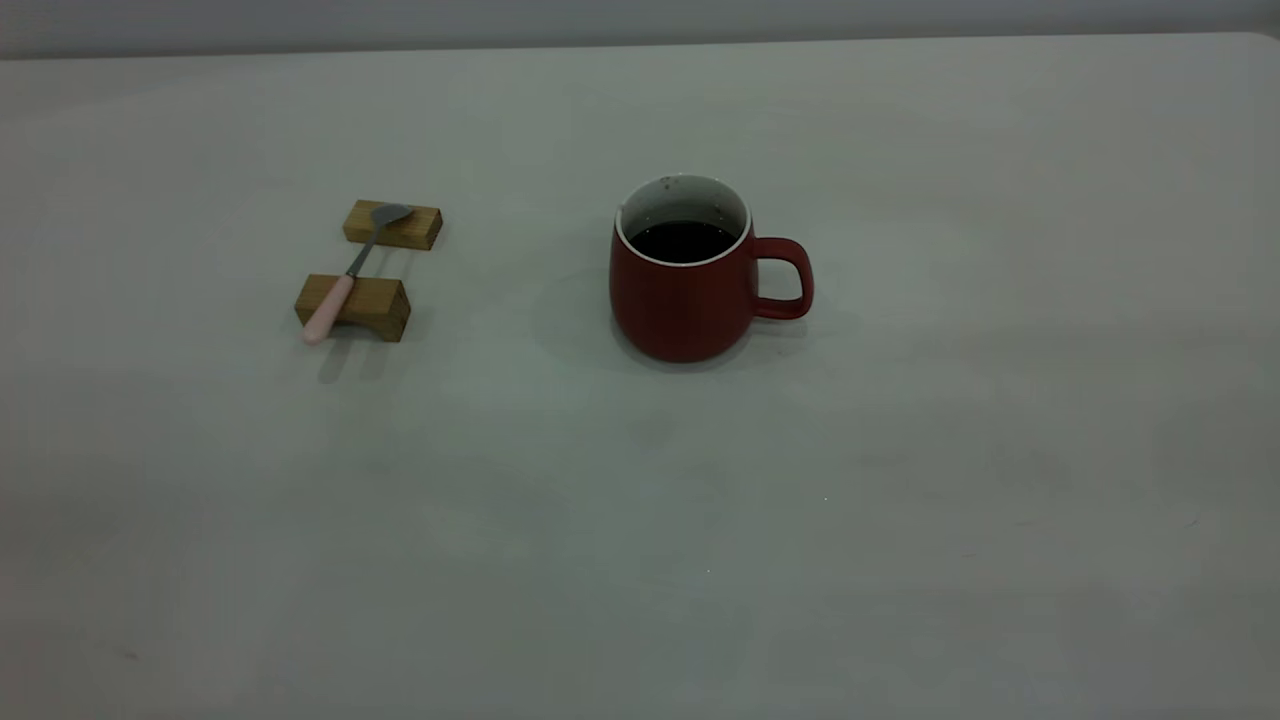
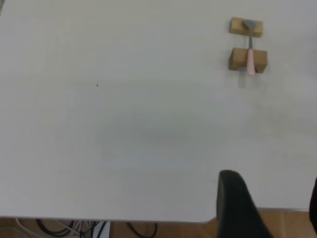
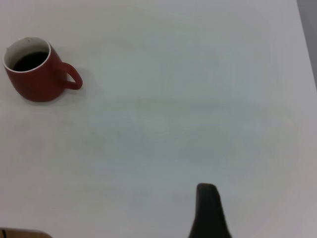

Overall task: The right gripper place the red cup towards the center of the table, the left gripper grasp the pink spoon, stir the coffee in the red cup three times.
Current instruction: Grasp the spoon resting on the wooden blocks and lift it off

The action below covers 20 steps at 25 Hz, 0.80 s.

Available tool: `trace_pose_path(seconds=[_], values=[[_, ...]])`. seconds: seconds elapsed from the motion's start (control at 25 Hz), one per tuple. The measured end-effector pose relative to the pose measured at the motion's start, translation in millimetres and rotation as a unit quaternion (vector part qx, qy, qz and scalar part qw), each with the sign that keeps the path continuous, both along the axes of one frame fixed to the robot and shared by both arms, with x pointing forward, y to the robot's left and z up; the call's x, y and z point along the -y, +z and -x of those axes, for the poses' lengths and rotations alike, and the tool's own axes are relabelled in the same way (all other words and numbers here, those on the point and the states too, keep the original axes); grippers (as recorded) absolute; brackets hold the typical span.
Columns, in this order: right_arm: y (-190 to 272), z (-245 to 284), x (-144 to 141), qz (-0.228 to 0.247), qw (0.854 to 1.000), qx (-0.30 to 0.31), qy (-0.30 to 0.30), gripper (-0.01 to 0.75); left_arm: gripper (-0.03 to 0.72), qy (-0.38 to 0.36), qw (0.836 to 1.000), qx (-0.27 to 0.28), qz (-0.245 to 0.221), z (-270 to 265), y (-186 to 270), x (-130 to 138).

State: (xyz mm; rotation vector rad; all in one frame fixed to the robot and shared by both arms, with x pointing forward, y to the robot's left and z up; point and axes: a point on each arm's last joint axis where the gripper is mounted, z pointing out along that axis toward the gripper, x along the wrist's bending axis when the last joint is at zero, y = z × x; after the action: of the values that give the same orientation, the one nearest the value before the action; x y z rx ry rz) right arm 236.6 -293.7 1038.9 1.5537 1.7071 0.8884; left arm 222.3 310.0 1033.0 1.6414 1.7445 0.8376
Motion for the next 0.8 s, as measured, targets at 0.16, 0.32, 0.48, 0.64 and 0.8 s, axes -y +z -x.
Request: trace_pose_path(seconds=[0.16,0.32,0.48,0.64,0.8], values=[[0,0,0,0.0,1.0,0.0,0.0,0.588,0.436,0.002,1.0,-0.001,-0.002,-5,6,0],[0,0,0,0.0,1.0,0.0,0.0,0.588,0.513,-0.003,1.0,-0.012,-0.006,-38,28,2],[0,0,0,0.0,1.0,0.0,0.0,0.588,0.641,-0.005,0.997,-0.079,-0.014,-95,39,4],[0,0,0,0.0,1.0,0.0,0.0,0.588,0.676,-0.01,0.99,-0.143,-0.009,-161,35,9],[0,0,0,0.0,1.0,0.0,0.0,0.588,0.676,-0.018,0.979,-0.204,0.001,-229,14,15]])
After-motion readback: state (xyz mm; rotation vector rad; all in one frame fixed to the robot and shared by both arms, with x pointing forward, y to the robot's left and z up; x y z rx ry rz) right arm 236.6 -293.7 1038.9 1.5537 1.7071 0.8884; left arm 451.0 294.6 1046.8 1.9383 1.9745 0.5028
